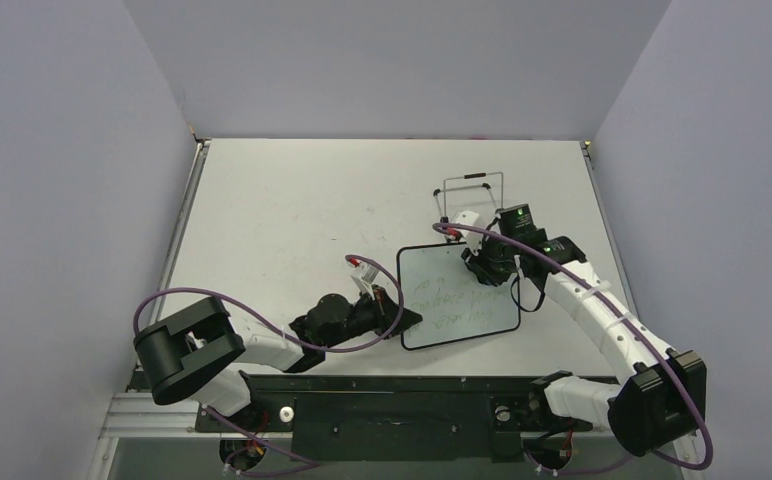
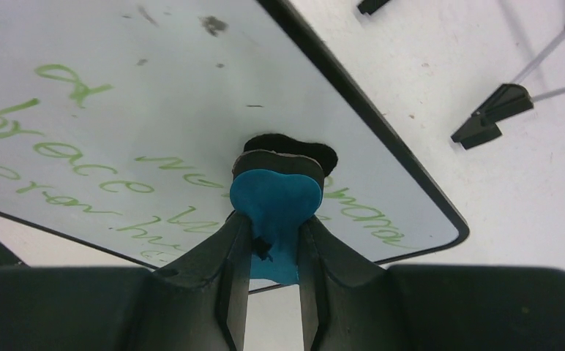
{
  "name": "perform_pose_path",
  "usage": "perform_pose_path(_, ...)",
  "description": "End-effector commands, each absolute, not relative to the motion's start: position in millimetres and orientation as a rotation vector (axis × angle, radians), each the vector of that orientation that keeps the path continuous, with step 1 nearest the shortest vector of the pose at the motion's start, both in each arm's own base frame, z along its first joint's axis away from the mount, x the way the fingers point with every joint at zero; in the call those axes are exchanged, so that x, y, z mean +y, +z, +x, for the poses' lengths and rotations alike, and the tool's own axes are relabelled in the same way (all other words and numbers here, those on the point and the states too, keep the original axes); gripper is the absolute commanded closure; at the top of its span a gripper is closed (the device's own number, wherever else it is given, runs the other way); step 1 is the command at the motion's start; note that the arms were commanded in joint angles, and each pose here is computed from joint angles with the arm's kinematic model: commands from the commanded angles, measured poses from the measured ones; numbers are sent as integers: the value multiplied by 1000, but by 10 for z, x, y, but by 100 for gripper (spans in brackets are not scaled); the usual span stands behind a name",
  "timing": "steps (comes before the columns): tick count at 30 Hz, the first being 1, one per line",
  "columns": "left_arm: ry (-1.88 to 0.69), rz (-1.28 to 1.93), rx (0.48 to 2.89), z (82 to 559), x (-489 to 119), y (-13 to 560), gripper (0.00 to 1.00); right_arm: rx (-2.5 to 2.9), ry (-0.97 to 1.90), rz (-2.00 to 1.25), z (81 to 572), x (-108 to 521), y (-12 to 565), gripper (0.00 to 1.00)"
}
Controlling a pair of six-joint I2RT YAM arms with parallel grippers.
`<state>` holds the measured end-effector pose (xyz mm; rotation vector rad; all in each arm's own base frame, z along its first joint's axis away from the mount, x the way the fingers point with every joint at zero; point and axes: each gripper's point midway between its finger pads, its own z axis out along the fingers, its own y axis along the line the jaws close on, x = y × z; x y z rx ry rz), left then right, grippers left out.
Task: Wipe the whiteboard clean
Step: Erase the whiteboard at the center of the board.
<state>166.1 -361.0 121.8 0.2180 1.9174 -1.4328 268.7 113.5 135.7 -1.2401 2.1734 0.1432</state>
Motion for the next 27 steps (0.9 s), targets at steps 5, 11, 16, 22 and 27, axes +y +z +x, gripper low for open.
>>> perform_pose_path(5, -1498, 311, 1806, 1556, -3680, 1474, 100, 2157, 163, -1326, 2476, 1127, 1256, 100)
perform_pose_path(11, -1501, 313, 1805, 1546, -3678, 1480, 100, 2224, 50, -1170, 2799, 889, 1370, 100)
perform_pose_path(16, -1497, 312, 1807, 1550, -3678, 1477, 100, 2161, 66, -1129, 3030, 992, 1638, 100)
perform_pose_path(22, -1495, 309, 1808, 1550, -3670, 1472, 100, 2124, 194, -1257, 2823, 1212, 1568, 100)
perform_pose_path(27, -1496, 311, 1807, 1545, -3668, 1469, 100, 2168, 205, -1343, 2521, 1143, 1279, 100)
